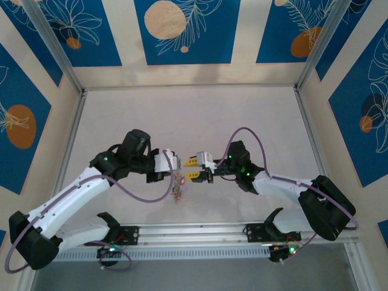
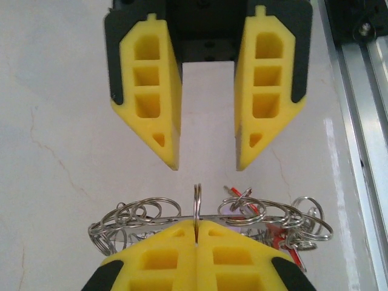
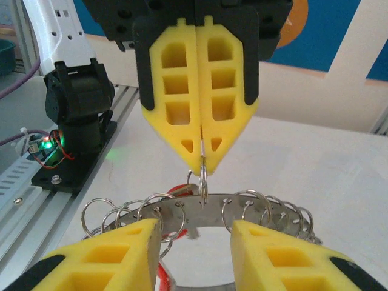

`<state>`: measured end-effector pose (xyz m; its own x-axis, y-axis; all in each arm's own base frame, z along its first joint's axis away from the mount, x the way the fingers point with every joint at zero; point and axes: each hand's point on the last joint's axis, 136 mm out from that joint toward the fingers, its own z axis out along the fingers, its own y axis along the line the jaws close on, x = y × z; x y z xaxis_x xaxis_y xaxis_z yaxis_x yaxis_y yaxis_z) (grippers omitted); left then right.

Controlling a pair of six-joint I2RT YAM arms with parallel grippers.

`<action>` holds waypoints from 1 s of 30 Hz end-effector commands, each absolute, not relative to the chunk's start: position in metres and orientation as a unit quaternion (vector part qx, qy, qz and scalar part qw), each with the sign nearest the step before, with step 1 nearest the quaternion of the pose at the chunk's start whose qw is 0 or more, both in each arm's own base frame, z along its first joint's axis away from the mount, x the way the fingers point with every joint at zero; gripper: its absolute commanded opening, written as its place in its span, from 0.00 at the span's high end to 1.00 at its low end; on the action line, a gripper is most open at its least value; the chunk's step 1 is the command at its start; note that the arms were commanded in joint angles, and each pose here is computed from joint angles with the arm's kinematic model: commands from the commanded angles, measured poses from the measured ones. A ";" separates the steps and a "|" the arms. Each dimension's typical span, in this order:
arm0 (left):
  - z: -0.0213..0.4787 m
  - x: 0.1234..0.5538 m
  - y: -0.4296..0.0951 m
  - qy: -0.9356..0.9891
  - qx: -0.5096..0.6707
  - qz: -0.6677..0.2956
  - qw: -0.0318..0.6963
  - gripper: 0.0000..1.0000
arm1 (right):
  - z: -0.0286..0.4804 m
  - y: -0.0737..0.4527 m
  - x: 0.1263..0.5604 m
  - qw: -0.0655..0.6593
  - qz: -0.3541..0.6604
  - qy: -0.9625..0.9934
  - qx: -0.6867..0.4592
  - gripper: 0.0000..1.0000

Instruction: Put the keys on the keyring

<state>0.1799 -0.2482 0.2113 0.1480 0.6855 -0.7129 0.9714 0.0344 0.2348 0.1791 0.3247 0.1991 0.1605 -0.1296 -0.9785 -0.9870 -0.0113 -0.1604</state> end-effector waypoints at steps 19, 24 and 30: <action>0.221 0.176 -0.262 0.609 0.690 -0.198 0.338 1.00 | 0.195 0.336 0.173 0.481 0.425 0.507 -0.575 0.70; 0.219 0.175 -0.263 0.608 0.693 -0.194 0.335 1.00 | 0.194 0.340 0.173 0.474 0.430 0.508 -0.577 0.75; 0.218 0.174 -0.266 0.607 0.692 -0.198 0.336 1.00 | 0.195 0.345 0.171 0.472 0.434 0.501 -0.582 1.00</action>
